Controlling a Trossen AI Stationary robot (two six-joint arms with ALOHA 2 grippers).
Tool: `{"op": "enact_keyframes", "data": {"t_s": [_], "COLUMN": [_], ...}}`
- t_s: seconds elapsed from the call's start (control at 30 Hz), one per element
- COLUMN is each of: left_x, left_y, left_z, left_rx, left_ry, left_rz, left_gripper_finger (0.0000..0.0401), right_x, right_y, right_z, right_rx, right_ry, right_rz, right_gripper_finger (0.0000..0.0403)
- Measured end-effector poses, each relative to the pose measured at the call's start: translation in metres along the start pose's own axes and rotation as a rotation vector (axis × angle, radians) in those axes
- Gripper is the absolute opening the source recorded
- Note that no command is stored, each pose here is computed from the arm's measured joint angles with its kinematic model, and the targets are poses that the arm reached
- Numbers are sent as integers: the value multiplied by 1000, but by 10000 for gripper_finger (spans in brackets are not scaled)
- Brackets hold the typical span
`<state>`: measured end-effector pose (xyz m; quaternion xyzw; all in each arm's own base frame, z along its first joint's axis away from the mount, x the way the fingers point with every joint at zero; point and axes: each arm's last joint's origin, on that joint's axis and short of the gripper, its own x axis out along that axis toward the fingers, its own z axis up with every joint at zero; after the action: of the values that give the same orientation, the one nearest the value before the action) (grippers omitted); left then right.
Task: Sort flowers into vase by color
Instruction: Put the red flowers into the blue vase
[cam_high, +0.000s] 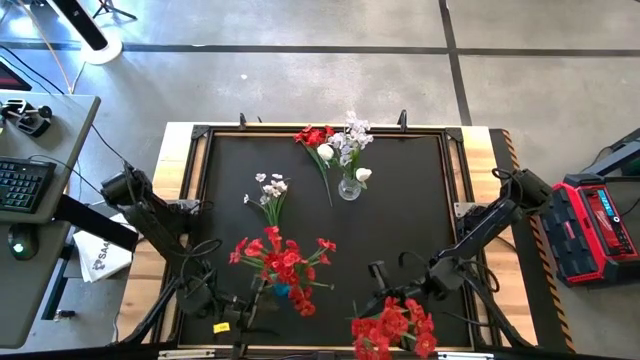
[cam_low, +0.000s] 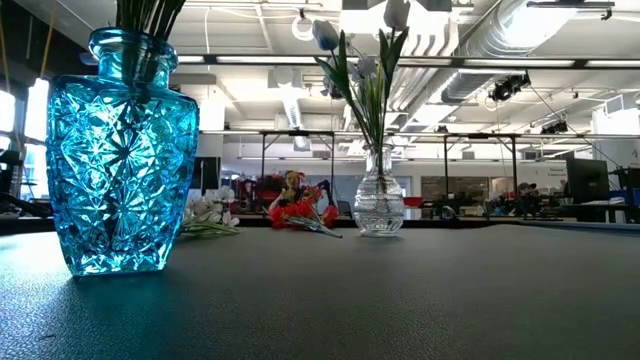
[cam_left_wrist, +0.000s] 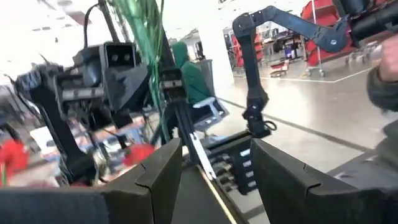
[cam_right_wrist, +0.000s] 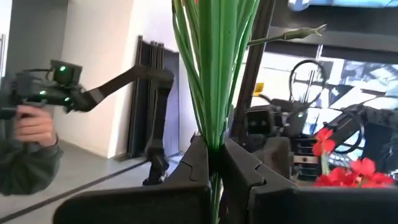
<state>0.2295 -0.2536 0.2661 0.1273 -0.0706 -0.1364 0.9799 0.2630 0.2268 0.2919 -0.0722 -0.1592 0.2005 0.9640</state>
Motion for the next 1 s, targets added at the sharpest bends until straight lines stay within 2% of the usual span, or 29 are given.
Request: {"op": "enact_keyframes", "data": {"t_s": [0.13,0.23,0.3,0.47,0.53,0.73,1.0], "left_x": [16,27,32,48,54,66,77], "left_y": [-3,-6,-7,2,8,26,43], "left_z": [11,21,26,29,30,33,35], "left_rx": [116,157,159,152,140,82,54], "left_ry": [-23,-33,-18,59,67,28,8], "left_rz": [21,32,61,243,285,287,287], "left_gripper_finger": [176,176,176,176,177,191,235], "right_x": [2,4,4,4,5,7,8], "right_y": [-11,-16,-18,-20,-23,-30,-36], "right_z": [1,3,5,5,4,-1,-7], "right_rx": [-13,-12,-12,-21,-25,-31,-18], "right_ry": [-38,-70,-101,-117,-110,-79,-36], "right_rz": [-36,-32,-11,11,4,-10,-29], "right_gripper_finger": [0,0,0,0,0,0,0]}}
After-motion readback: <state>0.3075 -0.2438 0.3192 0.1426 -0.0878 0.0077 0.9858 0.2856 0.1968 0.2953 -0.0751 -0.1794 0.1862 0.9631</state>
